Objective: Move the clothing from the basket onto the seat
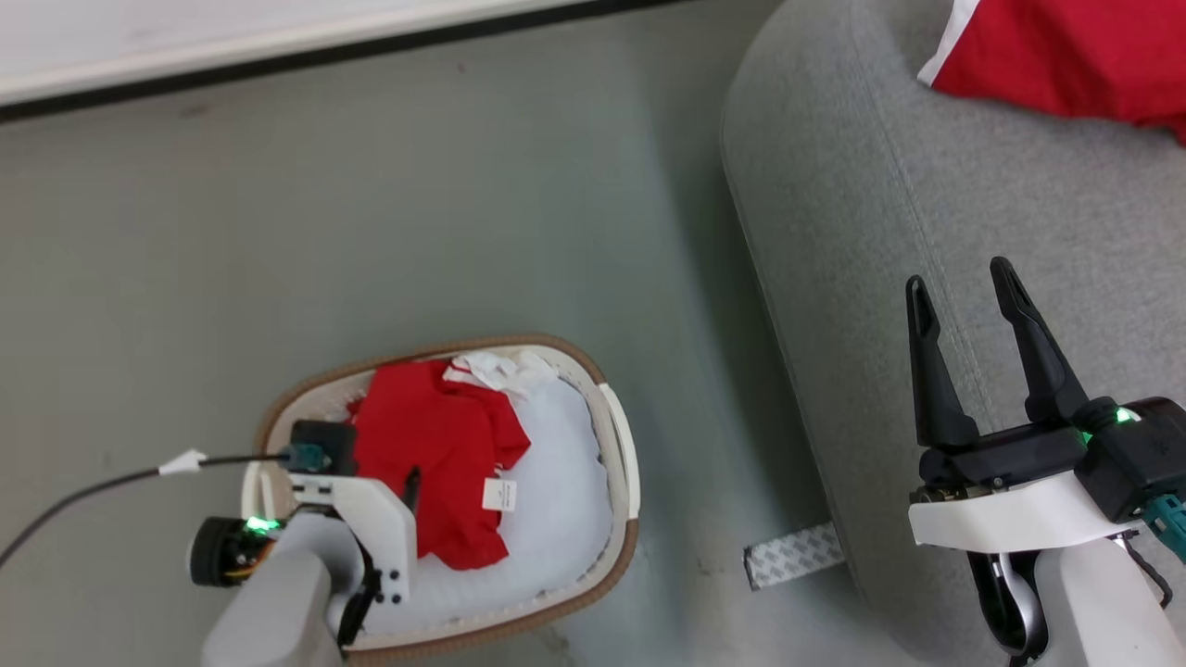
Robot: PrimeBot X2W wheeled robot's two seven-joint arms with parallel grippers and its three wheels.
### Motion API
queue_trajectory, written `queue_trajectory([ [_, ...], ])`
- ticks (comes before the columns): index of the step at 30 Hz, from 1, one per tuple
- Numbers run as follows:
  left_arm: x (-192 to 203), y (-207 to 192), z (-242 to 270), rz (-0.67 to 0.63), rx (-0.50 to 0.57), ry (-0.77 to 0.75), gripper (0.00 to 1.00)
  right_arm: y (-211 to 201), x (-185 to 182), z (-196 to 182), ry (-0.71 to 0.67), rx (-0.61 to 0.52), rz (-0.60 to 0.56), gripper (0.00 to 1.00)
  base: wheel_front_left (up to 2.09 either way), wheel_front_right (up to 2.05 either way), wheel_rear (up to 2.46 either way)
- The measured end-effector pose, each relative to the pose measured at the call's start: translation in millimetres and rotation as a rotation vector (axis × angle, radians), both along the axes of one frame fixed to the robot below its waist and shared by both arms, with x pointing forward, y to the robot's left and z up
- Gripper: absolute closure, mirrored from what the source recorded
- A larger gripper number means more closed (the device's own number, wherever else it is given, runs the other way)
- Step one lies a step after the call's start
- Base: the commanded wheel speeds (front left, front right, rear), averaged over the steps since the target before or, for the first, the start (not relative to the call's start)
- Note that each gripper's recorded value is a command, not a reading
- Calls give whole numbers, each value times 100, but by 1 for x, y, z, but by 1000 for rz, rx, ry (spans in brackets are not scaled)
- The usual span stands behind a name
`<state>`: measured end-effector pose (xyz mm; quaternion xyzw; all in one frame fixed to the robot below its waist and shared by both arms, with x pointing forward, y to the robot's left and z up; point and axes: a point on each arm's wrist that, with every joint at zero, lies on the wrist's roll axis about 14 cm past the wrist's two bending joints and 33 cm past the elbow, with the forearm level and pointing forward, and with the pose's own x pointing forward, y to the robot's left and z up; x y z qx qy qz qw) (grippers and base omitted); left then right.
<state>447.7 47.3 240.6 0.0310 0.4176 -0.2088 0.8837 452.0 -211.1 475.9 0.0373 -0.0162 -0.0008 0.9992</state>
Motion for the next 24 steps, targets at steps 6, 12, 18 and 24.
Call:
queue_trajectory([
  [6, 12, 7, -35, 18, 72, 74, 0, -2, 10, -22, 43, 13, -2, 0, 0, 0, 0],
  [12, 14, 21, -68, 19, 141, 130, 0, -3, 16, -45, 92, 7, -2, 0, 0, 0, 0],
  [18, 17, 21, -90, 20, 146, 156, 0, -9, 18, -65, 136, -2, -17, 0, 0, 0, 0],
  [24, 24, 17, -101, 14, 140, 154, 0, -10, 23, -73, 147, -1, -18, 0, 0, 0, 0],
])
